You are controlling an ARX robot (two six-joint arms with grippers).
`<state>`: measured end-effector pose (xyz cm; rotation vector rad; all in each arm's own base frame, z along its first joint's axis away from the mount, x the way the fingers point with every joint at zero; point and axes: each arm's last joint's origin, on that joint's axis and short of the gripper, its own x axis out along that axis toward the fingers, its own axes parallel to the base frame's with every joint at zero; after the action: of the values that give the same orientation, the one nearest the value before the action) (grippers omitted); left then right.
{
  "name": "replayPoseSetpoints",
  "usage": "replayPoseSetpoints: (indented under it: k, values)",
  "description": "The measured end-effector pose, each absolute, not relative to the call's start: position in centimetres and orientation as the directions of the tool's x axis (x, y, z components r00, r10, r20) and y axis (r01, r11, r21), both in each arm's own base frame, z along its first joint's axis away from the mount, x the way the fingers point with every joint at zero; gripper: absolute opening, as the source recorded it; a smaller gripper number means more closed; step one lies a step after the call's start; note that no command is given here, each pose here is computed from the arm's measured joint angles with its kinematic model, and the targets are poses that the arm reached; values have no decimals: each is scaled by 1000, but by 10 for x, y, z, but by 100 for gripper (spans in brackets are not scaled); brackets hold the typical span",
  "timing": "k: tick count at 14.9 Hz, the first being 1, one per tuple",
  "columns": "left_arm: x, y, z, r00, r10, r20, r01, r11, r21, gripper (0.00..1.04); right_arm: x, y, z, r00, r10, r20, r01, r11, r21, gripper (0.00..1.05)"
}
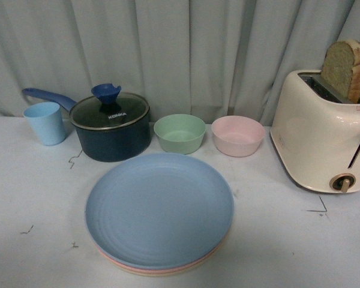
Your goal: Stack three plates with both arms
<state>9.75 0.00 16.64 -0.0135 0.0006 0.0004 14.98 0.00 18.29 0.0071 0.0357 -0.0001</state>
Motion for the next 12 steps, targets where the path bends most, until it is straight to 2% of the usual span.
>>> replayPoseSetpoints:
  k: [3,12]
  values:
    - [98,0,166,1000,0,-1,0,1000,-13,98,127,0,183,1000,0,1,0,1000,7,2]
    - [98,0,166,1000,0,-1,0,1000,-14,98,112,0,170,1000,0,14,0,1000,6,2]
